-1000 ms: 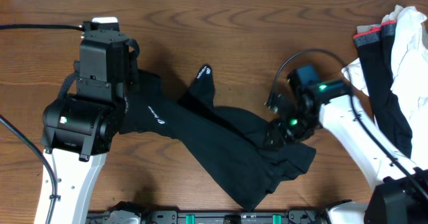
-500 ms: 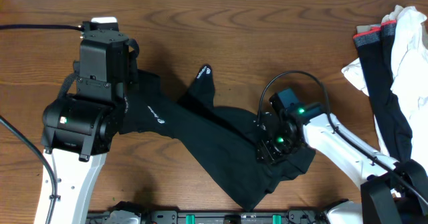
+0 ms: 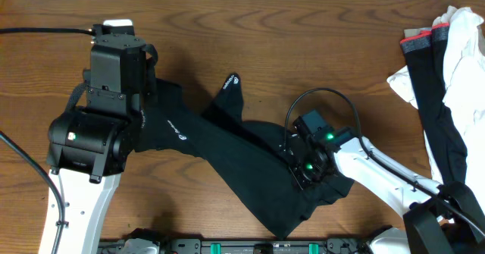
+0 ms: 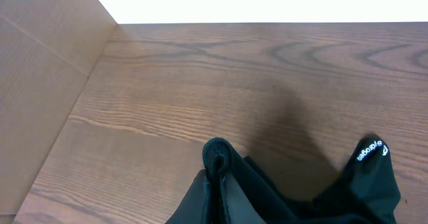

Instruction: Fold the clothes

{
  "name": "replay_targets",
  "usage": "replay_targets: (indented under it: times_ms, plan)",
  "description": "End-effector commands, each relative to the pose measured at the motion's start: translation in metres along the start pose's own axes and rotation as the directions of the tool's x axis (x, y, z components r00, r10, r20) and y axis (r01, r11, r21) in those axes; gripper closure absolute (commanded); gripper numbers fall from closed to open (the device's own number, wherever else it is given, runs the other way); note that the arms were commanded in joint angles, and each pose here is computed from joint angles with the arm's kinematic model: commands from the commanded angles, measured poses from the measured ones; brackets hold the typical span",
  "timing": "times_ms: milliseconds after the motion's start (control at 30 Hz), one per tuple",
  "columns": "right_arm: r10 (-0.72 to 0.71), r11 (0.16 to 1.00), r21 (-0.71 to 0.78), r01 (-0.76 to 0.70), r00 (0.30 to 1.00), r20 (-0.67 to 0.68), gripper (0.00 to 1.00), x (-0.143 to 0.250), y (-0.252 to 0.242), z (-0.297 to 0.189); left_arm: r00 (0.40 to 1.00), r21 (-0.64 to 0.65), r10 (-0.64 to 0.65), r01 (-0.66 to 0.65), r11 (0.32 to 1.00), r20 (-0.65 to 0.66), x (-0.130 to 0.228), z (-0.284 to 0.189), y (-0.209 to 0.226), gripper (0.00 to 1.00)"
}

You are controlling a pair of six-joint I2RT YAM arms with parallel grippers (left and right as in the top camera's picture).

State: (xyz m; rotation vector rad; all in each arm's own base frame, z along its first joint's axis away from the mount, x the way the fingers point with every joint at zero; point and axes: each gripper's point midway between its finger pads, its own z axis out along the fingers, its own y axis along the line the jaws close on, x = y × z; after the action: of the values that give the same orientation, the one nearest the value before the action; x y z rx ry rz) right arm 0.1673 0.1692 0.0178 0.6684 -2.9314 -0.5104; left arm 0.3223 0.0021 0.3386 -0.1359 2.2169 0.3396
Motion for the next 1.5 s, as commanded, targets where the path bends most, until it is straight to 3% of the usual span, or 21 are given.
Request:
replay_targets:
  times_ms: [0,100,200,333,500,733,900,1067,1233,1467]
  plan:
    - [0.034,0.997,0.065,-0.040,0.994,0.104,0.99,-0.019,-0.007,-0.027,0.999,-0.026,-0.035,0.036,0.999,0.039,-0.010,-0.009,0.010,0.94]
    - [0.054,0.989,0.122,-0.085,0.970,0.239,0.99,-0.036,-0.012,-0.065,0.997,-0.023,-0.045,0.047,0.999,0.059,-0.016,-0.016,0.013,0.94]
    - [0.117,0.957,0.195,-0.216,0.898,0.423,0.99,-0.051,-0.026,-0.120,0.993,-0.014,-0.067,0.069,0.998,0.099,-0.027,-0.031,0.019,0.94]
    - [0.163,0.878,0.221,-0.424,0.701,0.694,0.99,-0.059,-0.046,-0.210,0.980,0.002,-0.105,0.106,0.994,0.168,-0.043,-0.061,0.033,0.94]
    - [0.109,0.870,0.146,-0.470,0.473,0.874,0.99,-0.056,-0.042,-0.295,0.955,0.042,-0.151,0.145,0.988,0.257,-0.061,-0.104,0.050,0.94]
    - [-0.012,0.928,0.125,-0.351,0.308,0.951,0.99,-0.049,-0.012,-0.358,0.905,0.212,-0.223,0.154,0.965,0.361,-0.081,-0.166,0.054,0.94]
    - [-0.055,0.946,0.122,-0.301,0.223,0.973,0.99,-0.040,0.003,-0.386,0.888,0.231,-0.251,0.170,0.958,0.384,-0.080,-0.195,0.069,0.94]
    - [-0.060,0.948,0.116,-0.295,0.195,0.979,0.99,-0.036,0.008,-0.398,0.871,0.241,-0.267,0.178,0.954,0.412,-0.082,-0.213,0.078,0.94]
    - [-0.076,0.910,0.121,-0.397,0.127,0.989,0.99,-0.026,-0.005,-0.421,0.845,0.194,-0.269,0.200,0.961,0.463,-0.086,-0.228,0.096,0.94]
    - [-0.097,0.923,0.116,-0.367,0.070,0.993,0.99,-0.013,0.010,-0.452,0.815,0.186,-0.288,0.224,0.957,0.502,-0.088,-0.246,0.110,0.94]
